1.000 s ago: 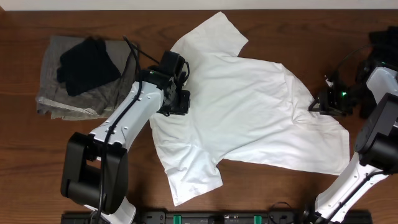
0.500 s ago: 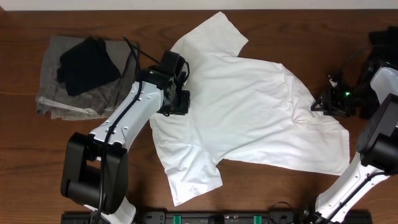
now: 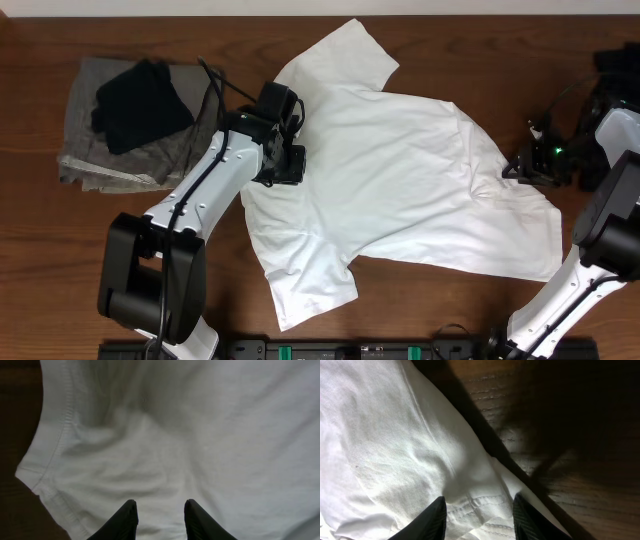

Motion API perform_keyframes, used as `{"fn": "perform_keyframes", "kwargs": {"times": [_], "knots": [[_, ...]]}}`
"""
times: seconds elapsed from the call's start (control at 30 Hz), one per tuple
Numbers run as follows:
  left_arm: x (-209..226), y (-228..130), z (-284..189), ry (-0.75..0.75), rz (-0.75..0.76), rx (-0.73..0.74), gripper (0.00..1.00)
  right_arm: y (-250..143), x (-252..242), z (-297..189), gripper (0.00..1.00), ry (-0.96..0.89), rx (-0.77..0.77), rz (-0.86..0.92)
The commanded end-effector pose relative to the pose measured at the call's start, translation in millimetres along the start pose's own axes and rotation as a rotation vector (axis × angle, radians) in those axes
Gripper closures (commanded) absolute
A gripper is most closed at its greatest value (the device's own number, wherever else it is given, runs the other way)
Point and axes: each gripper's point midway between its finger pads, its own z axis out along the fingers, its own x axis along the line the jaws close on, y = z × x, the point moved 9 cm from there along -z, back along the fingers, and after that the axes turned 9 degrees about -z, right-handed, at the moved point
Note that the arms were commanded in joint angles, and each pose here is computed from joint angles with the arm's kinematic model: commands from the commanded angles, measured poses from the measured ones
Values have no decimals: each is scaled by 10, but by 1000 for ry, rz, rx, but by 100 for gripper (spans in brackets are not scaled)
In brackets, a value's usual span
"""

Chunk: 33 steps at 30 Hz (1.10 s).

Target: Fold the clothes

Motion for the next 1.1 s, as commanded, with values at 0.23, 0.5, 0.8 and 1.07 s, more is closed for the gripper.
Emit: {"fn": "perform_keyframes", "kwargs": {"times": [0.23,0.5,0.8,1.07], "knots": [[6,12,18,13,9,2,67,-5,33,-4,78,32,-16,11],[6,13,18,13,9,1,67,48,52,-40,99,52,-48,3],[6,12,18,13,9,2,67,83,33,-116,78,9,-42,13],[6,13,18,13,9,1,67,55,24,-87,69,-54,4,6]]}}
